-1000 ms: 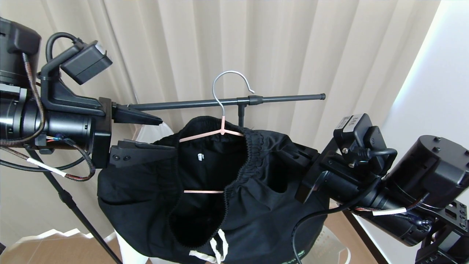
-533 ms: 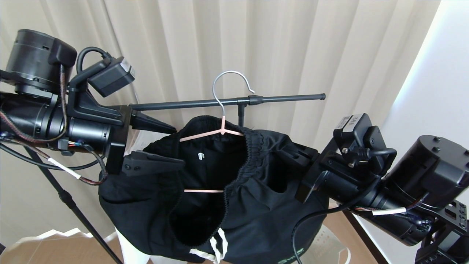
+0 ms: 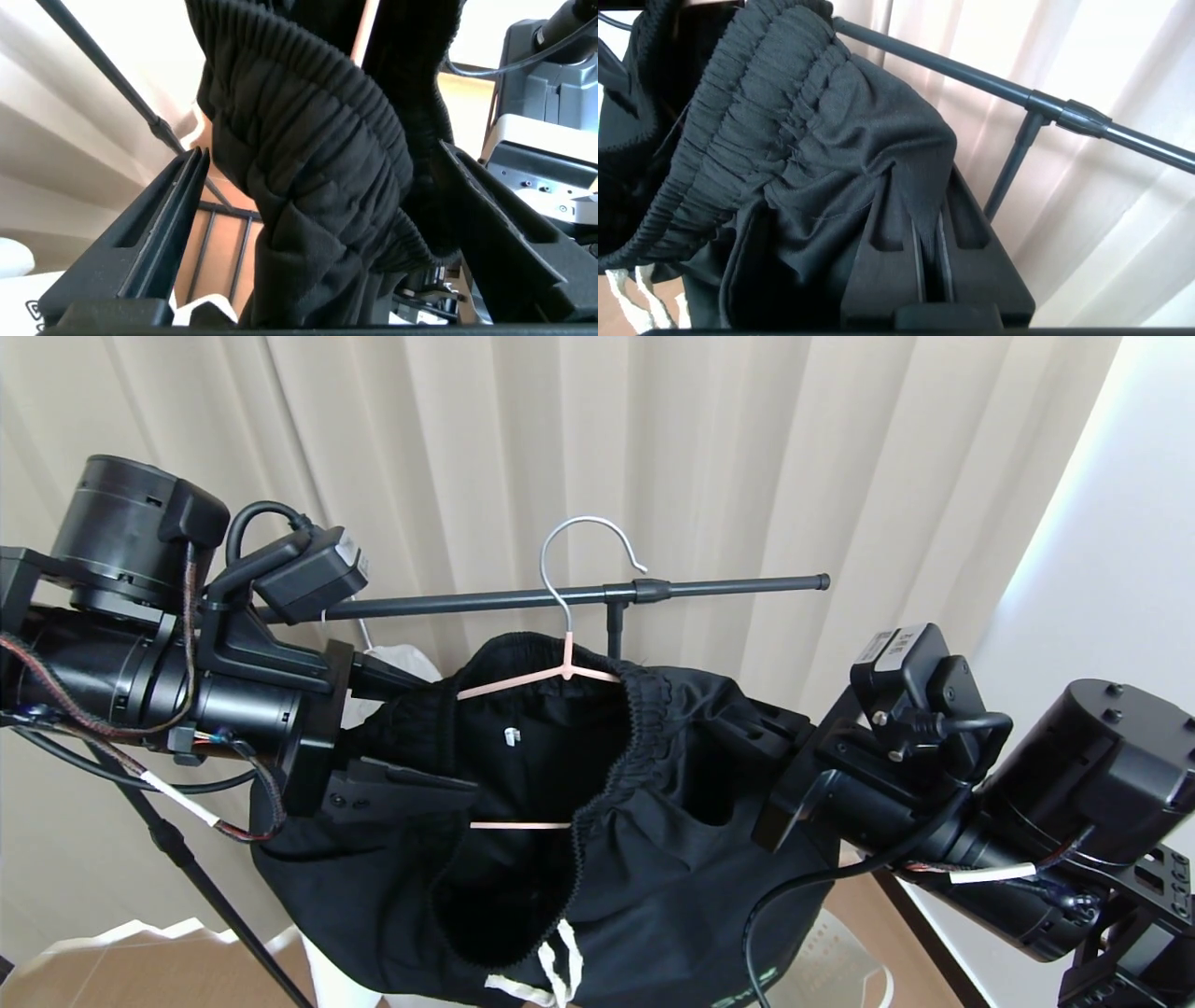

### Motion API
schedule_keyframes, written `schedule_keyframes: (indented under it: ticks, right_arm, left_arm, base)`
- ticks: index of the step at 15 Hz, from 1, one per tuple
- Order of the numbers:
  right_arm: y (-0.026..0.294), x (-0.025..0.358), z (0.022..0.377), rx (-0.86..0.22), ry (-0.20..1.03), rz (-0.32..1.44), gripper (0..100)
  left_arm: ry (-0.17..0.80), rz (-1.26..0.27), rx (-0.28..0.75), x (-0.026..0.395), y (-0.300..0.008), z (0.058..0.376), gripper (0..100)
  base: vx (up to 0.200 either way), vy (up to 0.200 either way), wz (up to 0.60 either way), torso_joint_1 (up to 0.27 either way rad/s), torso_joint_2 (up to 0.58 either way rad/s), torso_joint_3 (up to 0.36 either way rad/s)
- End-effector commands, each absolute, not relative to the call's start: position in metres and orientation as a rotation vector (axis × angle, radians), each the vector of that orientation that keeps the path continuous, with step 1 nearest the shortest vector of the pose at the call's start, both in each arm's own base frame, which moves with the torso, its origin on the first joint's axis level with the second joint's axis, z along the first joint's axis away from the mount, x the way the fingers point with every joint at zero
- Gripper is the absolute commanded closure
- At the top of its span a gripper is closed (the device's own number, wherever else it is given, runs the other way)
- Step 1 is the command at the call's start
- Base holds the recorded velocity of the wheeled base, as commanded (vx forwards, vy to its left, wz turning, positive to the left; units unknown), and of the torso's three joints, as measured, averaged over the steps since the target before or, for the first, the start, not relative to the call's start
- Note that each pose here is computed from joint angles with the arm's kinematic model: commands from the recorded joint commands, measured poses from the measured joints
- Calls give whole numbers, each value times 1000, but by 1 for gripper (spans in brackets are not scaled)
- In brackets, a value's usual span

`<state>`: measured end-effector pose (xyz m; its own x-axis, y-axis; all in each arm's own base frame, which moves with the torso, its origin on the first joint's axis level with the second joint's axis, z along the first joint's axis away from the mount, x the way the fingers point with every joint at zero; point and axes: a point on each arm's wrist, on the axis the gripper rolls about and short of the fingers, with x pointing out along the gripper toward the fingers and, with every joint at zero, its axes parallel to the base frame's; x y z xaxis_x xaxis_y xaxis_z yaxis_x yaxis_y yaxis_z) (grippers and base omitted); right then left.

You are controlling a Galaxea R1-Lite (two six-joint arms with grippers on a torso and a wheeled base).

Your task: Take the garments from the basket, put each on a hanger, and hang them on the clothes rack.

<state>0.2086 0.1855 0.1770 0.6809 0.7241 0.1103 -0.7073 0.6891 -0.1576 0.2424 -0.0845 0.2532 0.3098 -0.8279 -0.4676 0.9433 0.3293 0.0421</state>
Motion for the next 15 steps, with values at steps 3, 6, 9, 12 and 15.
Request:
schedule_keyframes:
  ticks: [3, 6, 9, 12, 15]
  right_arm:
    - [185, 208, 179, -103, -176, 805, 100]
    - [185, 207, 180, -102, -180, 804, 100]
    - [184, 207, 182, -99, -188, 803, 100]
    - [184, 206, 183, -98, -191, 803, 100]
    - [183, 206, 183, -99, -192, 797, 100]
  left_arm:
    - [403, -1207, 334, 241, -86, 252, 0]
    - [401, -1212, 335, 240, -88, 252, 0]
    - [413, -1213, 331, 239, -88, 250, 100]
    - [409, -1211, 330, 236, -87, 251, 100]
    - [388, -1203, 338, 231, -85, 257, 100]
  base:
    - [0, 0, 0, 0, 0, 0]
    - [0, 0, 0, 0, 0, 0]
    - [0, 0, 0, 0, 0, 0]
    - [0, 0, 0, 0, 0, 0]
    - [0, 0, 0, 0, 0, 0]
